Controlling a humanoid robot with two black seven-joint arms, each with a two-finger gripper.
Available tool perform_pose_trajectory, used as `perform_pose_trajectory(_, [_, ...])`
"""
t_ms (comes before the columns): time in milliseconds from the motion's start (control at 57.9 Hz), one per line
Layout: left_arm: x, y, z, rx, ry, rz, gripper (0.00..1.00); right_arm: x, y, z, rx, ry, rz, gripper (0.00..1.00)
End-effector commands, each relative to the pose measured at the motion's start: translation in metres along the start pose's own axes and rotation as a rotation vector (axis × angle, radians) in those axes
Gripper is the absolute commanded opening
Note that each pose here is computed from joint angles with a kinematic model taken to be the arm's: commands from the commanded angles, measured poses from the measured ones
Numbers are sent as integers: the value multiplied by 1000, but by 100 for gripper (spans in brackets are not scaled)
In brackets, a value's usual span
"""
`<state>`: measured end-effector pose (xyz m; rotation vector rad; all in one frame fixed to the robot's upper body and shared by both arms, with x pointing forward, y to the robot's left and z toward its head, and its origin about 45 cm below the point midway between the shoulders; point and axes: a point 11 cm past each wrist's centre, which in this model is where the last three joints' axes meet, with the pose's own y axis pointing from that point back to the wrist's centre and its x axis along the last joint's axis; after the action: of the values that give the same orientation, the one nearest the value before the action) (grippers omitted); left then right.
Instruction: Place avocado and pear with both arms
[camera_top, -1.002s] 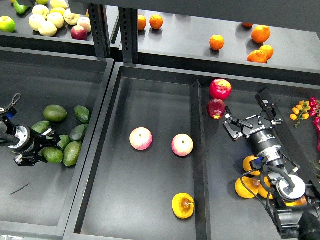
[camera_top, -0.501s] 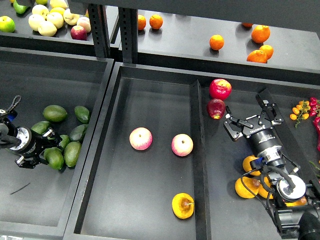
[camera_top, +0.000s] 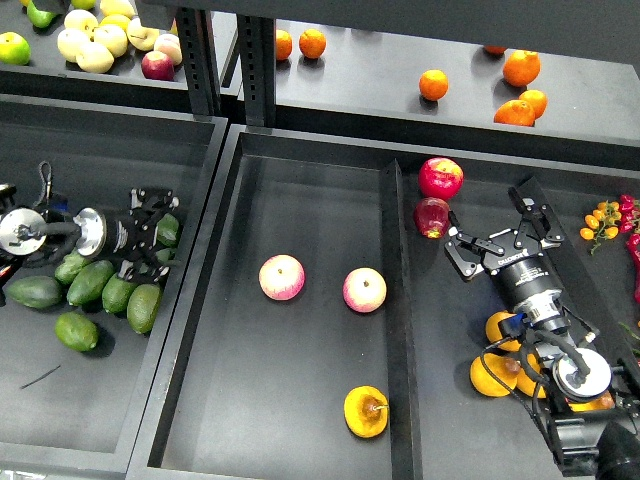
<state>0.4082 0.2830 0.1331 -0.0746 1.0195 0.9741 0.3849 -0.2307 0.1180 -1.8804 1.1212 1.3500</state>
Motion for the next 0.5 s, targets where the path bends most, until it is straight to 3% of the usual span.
perform_pose_trajectory(0, [-23, -18, -37, -53, 140, -118, 100, -11, -10, 7, -72, 28, -23, 99])
perform_pose_trajectory(173, [-38, -19, -54, -197, 287, -204, 100, -15, -17, 21, -151, 69, -27, 99])
perform_pose_trajectory(484, [-41, 19, -64, -312, 317, -253, 100, -11, 3, -35, -484, 483, 121, 99])
